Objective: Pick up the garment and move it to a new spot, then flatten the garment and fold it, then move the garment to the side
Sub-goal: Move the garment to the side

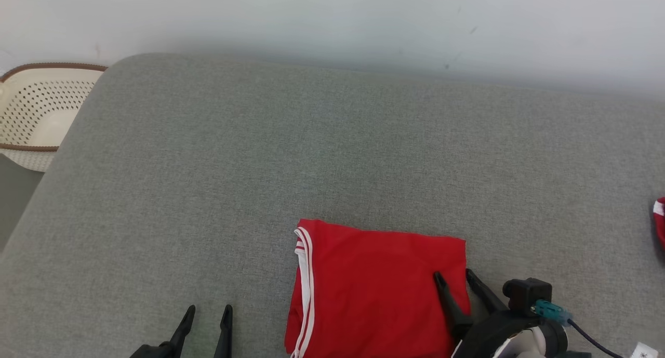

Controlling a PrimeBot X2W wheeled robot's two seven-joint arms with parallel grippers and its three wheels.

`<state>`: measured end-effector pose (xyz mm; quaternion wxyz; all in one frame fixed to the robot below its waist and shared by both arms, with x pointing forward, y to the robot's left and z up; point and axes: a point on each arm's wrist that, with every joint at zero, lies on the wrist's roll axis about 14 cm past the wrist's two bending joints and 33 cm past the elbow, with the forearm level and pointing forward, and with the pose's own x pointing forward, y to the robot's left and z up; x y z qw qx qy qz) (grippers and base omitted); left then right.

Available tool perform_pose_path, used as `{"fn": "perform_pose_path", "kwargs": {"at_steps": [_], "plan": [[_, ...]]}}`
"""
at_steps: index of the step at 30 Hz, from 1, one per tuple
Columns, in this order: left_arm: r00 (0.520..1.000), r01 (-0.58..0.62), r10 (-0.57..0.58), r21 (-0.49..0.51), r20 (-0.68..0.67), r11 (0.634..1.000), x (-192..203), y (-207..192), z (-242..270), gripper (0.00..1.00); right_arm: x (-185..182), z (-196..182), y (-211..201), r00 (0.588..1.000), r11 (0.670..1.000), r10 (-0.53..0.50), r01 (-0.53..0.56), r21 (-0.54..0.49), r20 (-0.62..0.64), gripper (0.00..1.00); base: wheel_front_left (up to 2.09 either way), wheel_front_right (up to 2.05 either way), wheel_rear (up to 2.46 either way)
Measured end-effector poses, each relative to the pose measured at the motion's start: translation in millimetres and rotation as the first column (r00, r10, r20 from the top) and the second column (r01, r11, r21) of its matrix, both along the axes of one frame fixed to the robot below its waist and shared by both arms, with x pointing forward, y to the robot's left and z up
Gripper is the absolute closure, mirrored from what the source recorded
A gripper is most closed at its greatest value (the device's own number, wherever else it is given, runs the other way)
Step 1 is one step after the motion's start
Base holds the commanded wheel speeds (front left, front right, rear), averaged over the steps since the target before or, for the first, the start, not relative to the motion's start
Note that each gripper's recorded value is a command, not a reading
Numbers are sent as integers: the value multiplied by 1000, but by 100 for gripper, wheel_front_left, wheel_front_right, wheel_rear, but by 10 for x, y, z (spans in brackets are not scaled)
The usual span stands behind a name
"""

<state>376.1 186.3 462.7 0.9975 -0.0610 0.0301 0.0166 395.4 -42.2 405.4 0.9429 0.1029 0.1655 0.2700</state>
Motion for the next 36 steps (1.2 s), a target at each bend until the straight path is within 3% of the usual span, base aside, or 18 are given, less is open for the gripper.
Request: {"fn": "perform_pose_path", "kwargs": {"at_steps": [1,3,9,20,27,36], "plan": [[1000,-1,1,1,1,1000,-6,5,4,0,-8,-12,25,1000,1000,10,-10,-5,-3,27,0,0,0],[1000,-3,3,4,5,1000,-12,13,16,0,-16,-34,46,1000,1000,22,-22,-15,-8,100,0,0,0],[1000,0,0,16,18,1000,-1,-2,62,0,123,69,-21,1000,1000,4,-3,-28,29,100,0,0,0],[995,78,-81,55,56,995,148,-249,175,0,346,358,-644,977,983,-167,175,-53,134,100,0,0,0],[983,167,-172,72,72,983,282,-555,215,0,175,355,-1054,950,955,-281,291,-62,135,100,0,0,0],[938,322,-331,91,101,942,450,-1125,297,0,-144,349,-1548,897,899,-423,433,-63,127,100,0,0,0]]}}
